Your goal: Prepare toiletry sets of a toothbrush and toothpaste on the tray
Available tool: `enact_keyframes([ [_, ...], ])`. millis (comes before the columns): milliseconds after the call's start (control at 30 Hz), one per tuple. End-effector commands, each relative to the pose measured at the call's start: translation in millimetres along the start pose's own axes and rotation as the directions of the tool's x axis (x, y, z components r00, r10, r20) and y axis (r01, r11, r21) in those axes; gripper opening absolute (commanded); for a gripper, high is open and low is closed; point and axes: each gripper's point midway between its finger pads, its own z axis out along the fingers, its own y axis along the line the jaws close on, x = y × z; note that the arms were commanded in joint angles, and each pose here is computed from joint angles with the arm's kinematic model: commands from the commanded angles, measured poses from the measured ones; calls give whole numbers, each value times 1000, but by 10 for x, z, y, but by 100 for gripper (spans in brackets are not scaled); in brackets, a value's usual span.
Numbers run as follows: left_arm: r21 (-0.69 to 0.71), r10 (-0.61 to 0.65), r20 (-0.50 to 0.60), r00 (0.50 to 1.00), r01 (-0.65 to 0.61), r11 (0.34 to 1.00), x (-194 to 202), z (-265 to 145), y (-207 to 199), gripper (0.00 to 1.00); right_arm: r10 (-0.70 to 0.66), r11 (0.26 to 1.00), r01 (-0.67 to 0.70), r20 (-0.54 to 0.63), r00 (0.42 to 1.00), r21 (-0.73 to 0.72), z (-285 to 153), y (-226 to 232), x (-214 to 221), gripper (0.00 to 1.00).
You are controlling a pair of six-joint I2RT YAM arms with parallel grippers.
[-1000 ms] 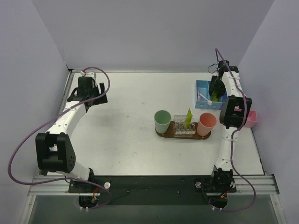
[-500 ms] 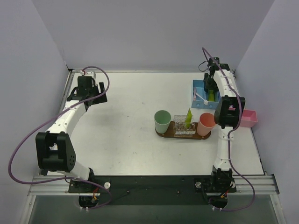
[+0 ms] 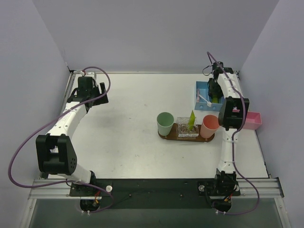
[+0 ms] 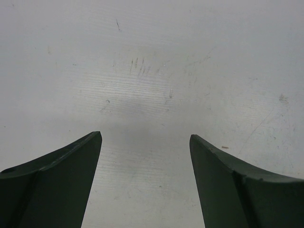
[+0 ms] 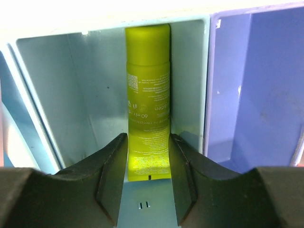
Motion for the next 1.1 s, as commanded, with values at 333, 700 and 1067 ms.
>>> enact_keyframes([
  [333, 19, -23, 99, 995, 21, 1000, -370, -129, -43, 85, 64, 995, -76, -170, 983, -64, 319, 180, 479, 24],
  [700, 35, -24, 134, 991, 19, 999, -482, -246, -72, 83, 51, 993, -61, -102, 994, -101, 1, 93, 300, 0],
  [1067, 96, -54, 210, 976, 35, 995, -835, -411, -221, 82, 94, 991, -88, 61, 994, -96, -625, -140, 13, 0],
])
